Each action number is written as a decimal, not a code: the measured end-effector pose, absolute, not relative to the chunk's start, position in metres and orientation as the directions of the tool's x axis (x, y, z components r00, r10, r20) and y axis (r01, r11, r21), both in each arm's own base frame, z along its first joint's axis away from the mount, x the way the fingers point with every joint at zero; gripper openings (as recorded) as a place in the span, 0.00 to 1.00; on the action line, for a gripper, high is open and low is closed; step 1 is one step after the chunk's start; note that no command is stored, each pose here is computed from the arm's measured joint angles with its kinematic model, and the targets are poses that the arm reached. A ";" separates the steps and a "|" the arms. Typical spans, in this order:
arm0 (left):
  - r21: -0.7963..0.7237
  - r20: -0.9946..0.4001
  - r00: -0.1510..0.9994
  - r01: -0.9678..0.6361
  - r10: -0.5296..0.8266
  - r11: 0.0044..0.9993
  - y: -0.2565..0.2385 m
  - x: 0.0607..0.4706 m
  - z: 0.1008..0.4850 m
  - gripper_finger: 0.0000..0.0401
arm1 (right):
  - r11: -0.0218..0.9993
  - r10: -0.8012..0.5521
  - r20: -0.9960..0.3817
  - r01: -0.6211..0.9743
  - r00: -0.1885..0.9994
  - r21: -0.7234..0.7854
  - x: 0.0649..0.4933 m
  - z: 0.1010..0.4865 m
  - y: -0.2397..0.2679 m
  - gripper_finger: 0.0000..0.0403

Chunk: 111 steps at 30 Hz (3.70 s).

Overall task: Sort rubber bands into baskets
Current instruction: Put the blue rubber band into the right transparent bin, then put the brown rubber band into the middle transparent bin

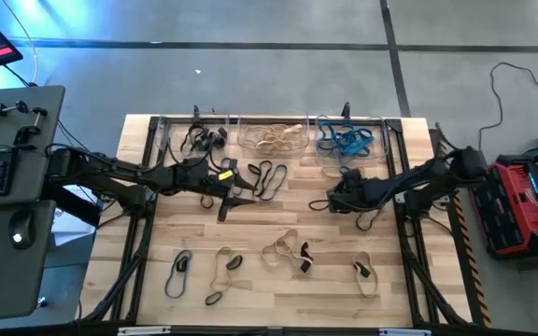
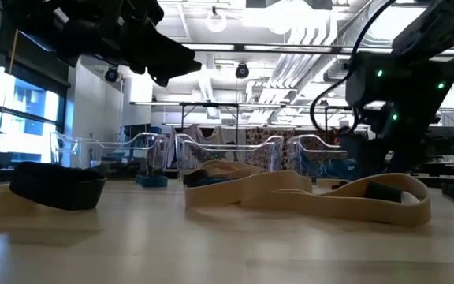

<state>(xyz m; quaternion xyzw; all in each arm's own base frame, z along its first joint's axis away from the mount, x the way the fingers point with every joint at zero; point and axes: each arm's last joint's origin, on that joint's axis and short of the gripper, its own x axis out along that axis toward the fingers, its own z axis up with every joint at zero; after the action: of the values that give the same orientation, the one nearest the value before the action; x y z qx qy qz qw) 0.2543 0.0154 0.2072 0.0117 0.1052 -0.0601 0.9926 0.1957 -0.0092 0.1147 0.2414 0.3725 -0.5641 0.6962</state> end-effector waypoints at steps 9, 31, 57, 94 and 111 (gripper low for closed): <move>0.008 -0.208 0.971 0.126 -0.122 0.992 0.014 0.254 0.207 0.44 | 0.251 -0.593 -0.802 0.963 0.069 -0.103 0.199 0.108 -0.010 0.33; 0.013 -0.211 0.970 0.127 -0.121 0.992 0.013 0.254 0.207 0.44 | 0.423 -0.796 -0.589 0.827 0.143 -0.370 0.258 0.233 0.010 0.01; 0.001 -0.266 0.956 0.127 -0.123 0.992 0.013 0.253 0.202 0.44 | 0.466 -0.617 -0.785 0.780 -0.052 -0.417 0.230 0.219 -0.158 0.00; 0.204 -0.630 0.727 0.494 -0.273 0.845 -0.090 0.318 0.146 0.46 | 0.631 -0.442 -0.897 0.709 -0.007 -0.316 0.210 0.204 -0.196 0.54; 0.033 -0.654 0.599 0.633 -0.462 0.774 -0.083 0.338 0.115 0.43 | 0.646 -0.501 -0.863 0.690 0.059 -0.328 0.216 0.208 -0.202 0.55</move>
<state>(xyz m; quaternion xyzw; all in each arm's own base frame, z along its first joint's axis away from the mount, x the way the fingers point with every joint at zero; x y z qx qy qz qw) 0.3376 -0.0829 0.1155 0.1319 0.3235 -0.3096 0.8844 0.2162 -0.2017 0.2080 0.0860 0.5485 -0.4121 0.7224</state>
